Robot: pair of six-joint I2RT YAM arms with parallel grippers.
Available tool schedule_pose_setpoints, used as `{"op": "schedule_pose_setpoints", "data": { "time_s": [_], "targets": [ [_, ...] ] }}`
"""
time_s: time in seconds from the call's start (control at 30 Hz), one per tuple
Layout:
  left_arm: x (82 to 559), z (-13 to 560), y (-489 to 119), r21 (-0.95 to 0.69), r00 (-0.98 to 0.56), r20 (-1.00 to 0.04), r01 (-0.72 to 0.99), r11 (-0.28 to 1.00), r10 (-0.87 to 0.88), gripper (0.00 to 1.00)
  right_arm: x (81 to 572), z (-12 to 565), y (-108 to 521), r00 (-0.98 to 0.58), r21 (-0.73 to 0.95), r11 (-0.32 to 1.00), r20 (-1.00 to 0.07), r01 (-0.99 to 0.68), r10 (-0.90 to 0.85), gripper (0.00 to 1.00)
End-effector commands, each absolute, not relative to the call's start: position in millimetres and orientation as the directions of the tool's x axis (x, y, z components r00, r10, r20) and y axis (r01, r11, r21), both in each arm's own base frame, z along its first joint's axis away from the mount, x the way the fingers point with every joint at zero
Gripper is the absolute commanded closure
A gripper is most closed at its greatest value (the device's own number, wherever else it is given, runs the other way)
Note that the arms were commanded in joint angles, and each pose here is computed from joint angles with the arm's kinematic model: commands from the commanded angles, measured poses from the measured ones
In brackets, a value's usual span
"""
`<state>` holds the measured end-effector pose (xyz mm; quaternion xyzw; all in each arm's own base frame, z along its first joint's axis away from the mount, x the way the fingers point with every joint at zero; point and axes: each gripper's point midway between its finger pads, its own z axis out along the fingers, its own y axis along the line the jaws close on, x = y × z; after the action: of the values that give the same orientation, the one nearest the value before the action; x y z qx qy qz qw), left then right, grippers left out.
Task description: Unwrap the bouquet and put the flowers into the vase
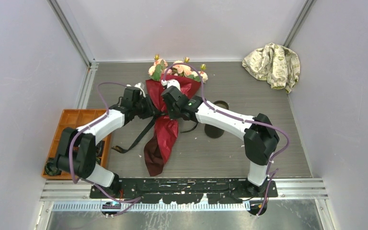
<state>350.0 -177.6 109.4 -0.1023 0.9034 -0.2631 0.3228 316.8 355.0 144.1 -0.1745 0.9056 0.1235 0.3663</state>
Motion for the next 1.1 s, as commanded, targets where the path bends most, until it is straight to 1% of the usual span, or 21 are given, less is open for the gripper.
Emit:
{"op": "schedule_pose_setpoints", "data": {
  "time_s": [0.0,0.13,0.33,0.5,0.8,1.07],
  "targets": [
    [368,113,-197,-0.61,-0.765,-0.537,0.063,0.79,-0.354,0.67,321,185,355,-0.607,0.129,0.902,-0.777,-0.412,-0.166,0.99],
    [368,113,-215,-0.666,-0.789,-0.518,0.13,0.735,-0.33,0.69,322,184,355,-0.607,0.125,0.902,-0.776,-0.413,-0.17,0.99],
    [355,123,-216,-0.688,-0.783,-0.525,0.159,0.708,-0.334,0.66,324,177,353,-0.615,0.123,0.904,-0.769,-0.409,-0.174,0.99],
    [339,118,-221,-0.722,-0.811,-0.485,0.16,0.673,-0.327,0.66,326,175,357,-0.62,0.13,0.904,-0.766,-0.408,-0.17,0.99],
    [313,114,-218,-0.719,-0.819,-0.488,0.179,0.672,-0.303,0.67,335,174,355,-0.624,0.138,0.909,-0.766,-0.393,-0.153,0.99],
    [324,96,-228,-0.723,-0.835,-0.462,0.16,0.672,-0.298,0.7,333,183,360,-0.626,0.165,0.899,-0.767,-0.405,-0.141,0.99]
  ]
}}
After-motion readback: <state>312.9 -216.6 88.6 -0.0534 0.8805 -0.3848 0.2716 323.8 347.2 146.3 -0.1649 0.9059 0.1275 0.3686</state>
